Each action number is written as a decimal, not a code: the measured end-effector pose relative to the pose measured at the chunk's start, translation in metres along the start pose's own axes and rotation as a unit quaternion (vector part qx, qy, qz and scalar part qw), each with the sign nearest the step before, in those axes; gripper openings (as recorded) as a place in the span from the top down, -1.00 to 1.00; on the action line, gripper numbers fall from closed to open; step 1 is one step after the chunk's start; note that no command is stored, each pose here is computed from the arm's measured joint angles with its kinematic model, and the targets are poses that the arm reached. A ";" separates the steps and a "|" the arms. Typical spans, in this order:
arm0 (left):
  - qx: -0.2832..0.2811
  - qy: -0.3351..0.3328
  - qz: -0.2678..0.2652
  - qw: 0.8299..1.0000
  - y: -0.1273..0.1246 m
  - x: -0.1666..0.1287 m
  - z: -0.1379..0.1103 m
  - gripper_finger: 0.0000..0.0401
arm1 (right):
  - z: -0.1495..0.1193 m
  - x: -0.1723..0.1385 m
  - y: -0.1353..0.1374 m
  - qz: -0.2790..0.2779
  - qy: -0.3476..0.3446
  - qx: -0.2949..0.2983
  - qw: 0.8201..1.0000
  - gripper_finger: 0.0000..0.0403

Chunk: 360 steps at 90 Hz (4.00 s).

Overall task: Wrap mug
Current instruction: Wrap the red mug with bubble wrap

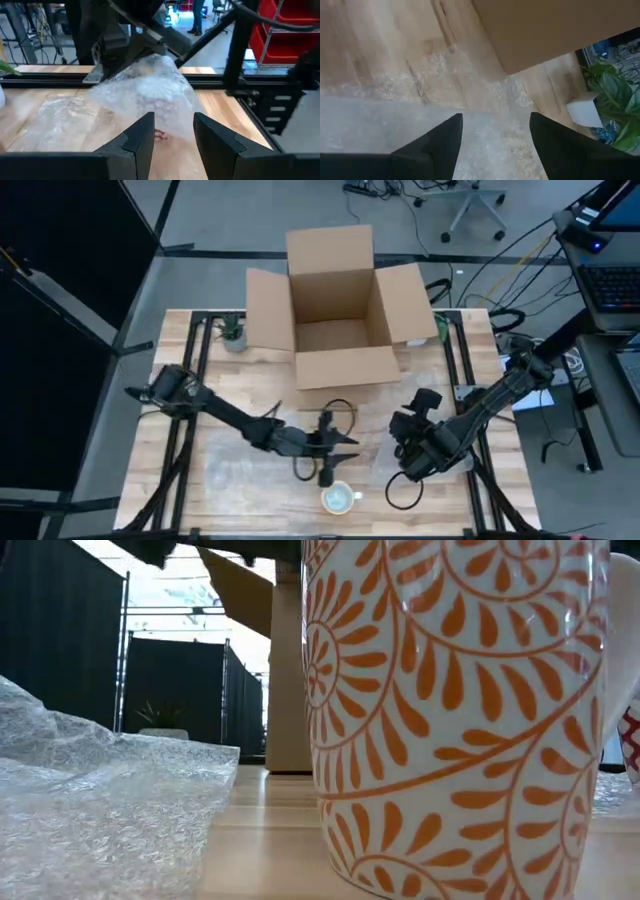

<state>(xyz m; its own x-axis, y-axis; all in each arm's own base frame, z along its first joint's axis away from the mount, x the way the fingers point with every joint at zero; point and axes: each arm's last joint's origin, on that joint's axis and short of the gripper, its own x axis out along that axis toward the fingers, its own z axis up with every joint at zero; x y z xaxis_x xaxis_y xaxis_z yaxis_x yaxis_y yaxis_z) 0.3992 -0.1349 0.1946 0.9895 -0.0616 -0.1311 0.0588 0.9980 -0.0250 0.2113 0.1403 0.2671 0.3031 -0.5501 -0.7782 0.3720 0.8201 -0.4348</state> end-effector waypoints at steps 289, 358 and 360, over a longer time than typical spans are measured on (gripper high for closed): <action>-0.013 -0.036 -0.011 0.999 0.023 0.033 0.016 0.37 | -0.052 -0.011 0.023 0.274 0.063 -0.022 0.960 -0.34; -0.008 0.027 -0.027 0.999 0.027 0.041 -0.003 0.37 | -0.045 0.025 0.054 0.222 0.106 -0.028 0.969 -0.34; -0.009 0.034 -0.024 0.999 0.028 0.042 -0.006 0.37 | -0.045 0.025 0.054 0.222 0.106 -0.028 0.969 -0.34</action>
<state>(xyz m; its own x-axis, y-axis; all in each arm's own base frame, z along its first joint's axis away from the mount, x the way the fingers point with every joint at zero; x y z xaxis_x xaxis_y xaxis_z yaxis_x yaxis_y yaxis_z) 0.4413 -0.1099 0.1828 0.9741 -0.1111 -0.1970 0.1031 0.9934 -0.0503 0.1998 0.1777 0.2039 0.2324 -0.1007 -0.9674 0.1957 0.9791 -0.0549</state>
